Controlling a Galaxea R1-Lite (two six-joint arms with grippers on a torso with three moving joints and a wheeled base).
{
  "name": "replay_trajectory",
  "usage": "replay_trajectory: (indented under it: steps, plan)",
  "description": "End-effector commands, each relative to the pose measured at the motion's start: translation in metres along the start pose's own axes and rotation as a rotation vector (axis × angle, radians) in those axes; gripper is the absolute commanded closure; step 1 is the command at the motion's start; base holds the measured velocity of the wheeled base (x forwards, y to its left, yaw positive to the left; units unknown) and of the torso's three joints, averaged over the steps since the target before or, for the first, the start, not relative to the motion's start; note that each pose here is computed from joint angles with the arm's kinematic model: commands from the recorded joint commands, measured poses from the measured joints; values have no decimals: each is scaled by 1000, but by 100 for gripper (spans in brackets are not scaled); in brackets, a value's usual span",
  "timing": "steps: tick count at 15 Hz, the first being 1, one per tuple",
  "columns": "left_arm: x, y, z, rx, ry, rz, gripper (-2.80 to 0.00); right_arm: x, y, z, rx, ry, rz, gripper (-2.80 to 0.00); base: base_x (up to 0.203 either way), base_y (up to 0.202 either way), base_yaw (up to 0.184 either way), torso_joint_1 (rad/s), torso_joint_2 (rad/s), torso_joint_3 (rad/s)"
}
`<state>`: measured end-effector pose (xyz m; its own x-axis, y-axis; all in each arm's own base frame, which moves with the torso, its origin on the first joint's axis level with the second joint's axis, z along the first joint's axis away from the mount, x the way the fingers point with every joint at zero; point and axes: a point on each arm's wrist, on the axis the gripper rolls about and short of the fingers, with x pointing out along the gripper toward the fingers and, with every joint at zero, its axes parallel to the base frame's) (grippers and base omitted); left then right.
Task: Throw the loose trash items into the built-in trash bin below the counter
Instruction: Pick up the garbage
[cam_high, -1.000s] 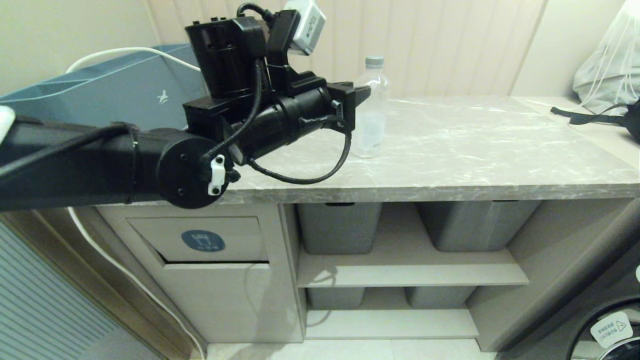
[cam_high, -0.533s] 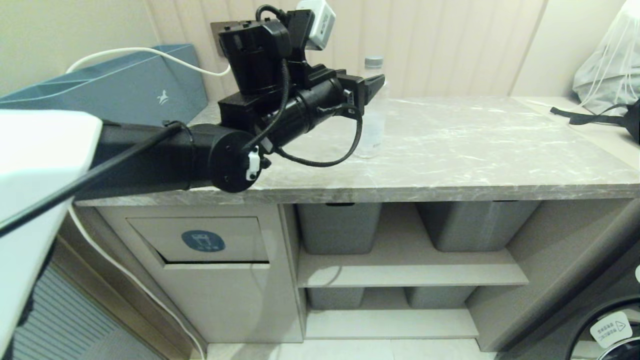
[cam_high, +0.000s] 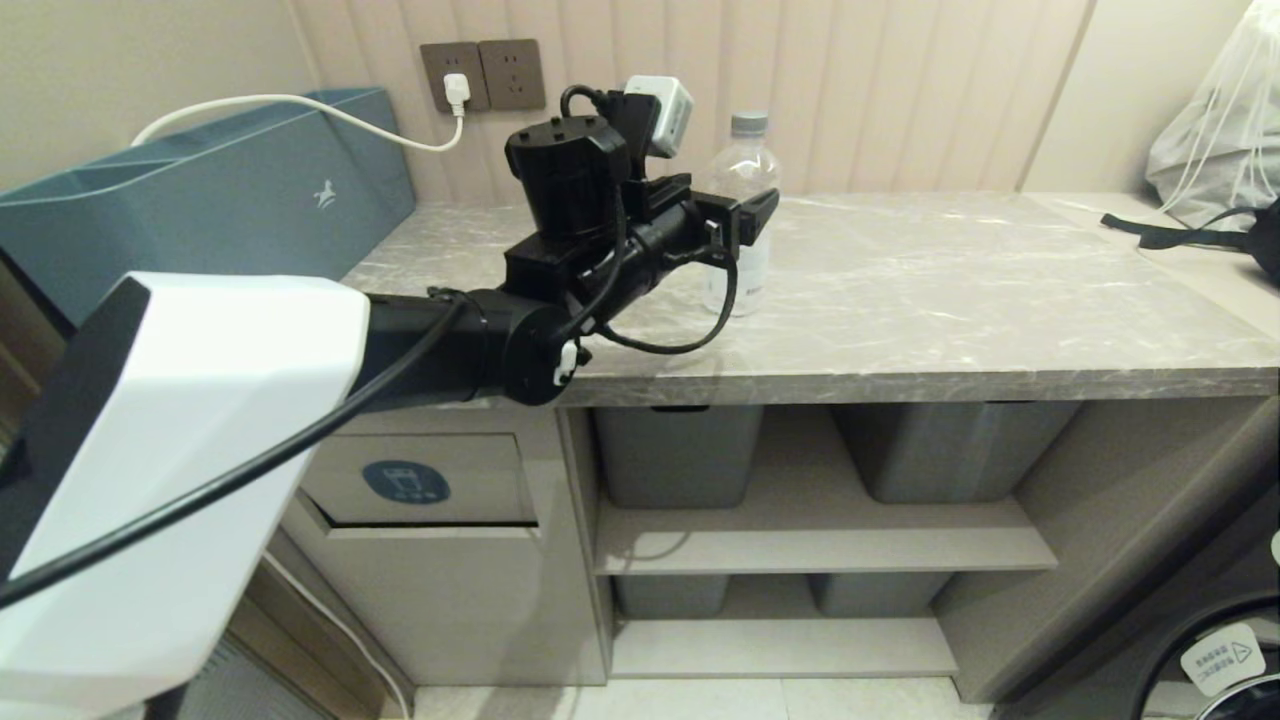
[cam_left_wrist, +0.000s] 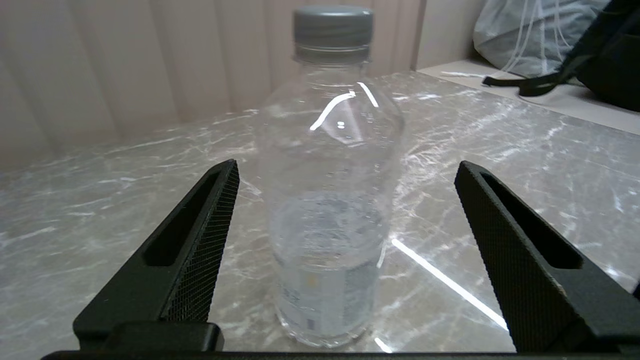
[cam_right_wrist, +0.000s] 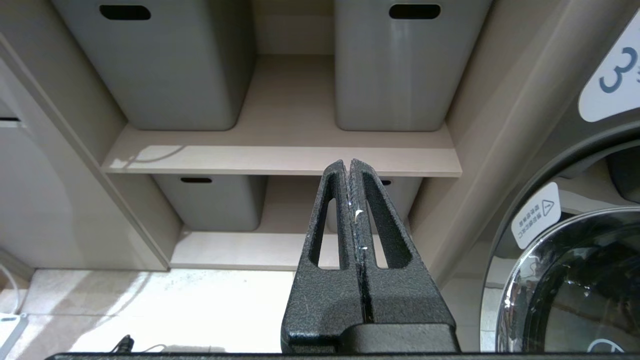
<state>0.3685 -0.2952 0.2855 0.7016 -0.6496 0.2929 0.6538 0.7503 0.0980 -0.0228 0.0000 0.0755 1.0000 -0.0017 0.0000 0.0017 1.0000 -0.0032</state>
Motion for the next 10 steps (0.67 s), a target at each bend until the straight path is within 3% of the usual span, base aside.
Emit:
replay_trajectory:
  steps: [1,5,10]
  plan:
    - [2,0,-6,0,6,0,-280,0,0,0,-3,0,0,0,0,0,0,0,0,0]
    - [2,-1,-7,-3,5,-10,-280,0,0,0,-3,0,0,0,0,0,0,6,-15,-10]
    - [3,-1,-12,-5,13,-12,-280,0,0,0,-3,1,0,0,0,0,0,167,-371,-203]
